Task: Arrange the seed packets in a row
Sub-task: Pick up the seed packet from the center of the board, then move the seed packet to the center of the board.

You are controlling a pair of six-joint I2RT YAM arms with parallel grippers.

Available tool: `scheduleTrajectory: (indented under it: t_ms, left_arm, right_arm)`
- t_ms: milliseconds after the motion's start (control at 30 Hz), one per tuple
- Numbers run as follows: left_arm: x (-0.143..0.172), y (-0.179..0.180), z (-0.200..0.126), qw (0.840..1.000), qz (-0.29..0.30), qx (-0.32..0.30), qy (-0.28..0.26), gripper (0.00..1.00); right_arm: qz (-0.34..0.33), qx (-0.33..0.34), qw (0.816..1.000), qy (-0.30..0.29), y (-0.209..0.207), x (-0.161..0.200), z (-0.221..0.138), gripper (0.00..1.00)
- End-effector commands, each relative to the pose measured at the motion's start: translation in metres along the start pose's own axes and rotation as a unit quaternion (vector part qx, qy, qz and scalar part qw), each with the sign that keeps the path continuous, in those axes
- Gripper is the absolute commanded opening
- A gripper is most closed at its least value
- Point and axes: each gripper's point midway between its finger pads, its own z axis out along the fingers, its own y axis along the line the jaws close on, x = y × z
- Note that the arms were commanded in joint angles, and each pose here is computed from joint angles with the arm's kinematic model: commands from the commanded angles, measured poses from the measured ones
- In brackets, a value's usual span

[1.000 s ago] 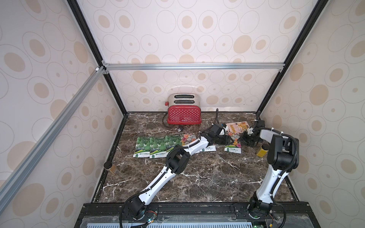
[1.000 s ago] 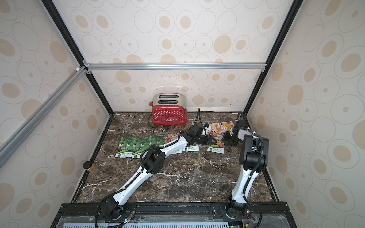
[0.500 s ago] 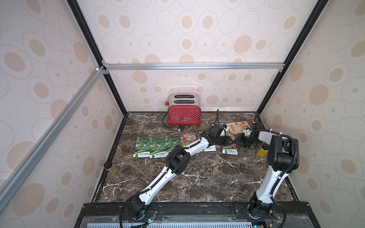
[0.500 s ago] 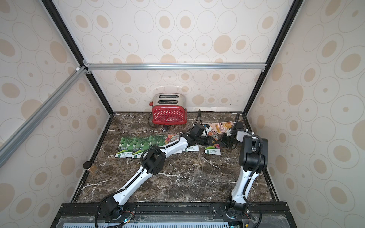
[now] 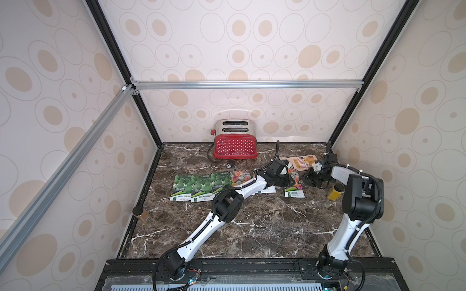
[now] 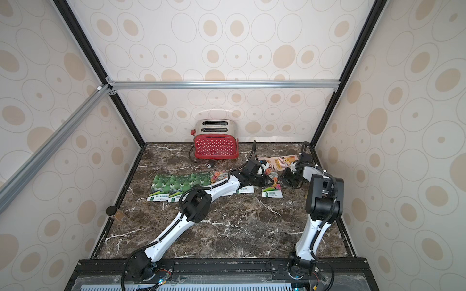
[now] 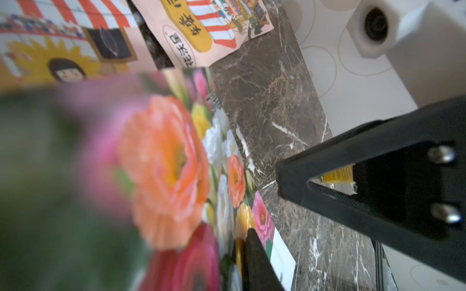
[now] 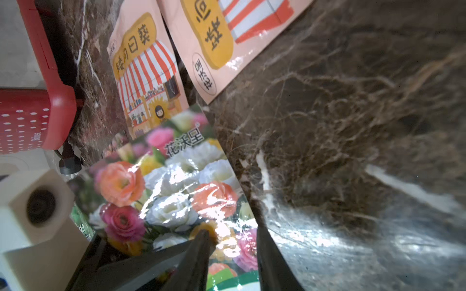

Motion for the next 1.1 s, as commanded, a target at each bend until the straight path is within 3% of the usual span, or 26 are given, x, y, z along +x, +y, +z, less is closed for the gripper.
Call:
scheduleTrajectory:
  t_ms: [0,200,567,867,1067]
  left_arm:
    - [-0.015,-0.014,-0.023,1.0,0.018,-0.015,-0.003,0.14]
    - [-0.049,-0.019,-0.061,0.999,0.032,-0.017,-0.031,0.13]
    - [-0.086,-0.007,-0.109,0.997,0.026,-0.039,-0.069,0.12]
    - [-0.095,-0.001,-0.132,0.995,0.03,-0.054,-0.082,0.11]
    - [-0.1,-0.001,-0.139,0.995,0.026,-0.05,-0.087,0.11]
  right_arm:
    - [-0.024,-0.012,0.999,-0.032,0.02,-0.018,-0.015,0.37]
    - [-0.019,-0.055,0.996,-0.074,0.04,-0.046,-0.016,0.34]
    - [-0.01,-0.116,0.993,-0.015,0.098,-0.082,0.05,0.12]
    - [-0.01,-0.155,0.987,0.038,0.141,-0.079,0.091,0.08]
    - [0.027,-0.125,0.989,0.08,0.141,-0.077,0.113,0.07]
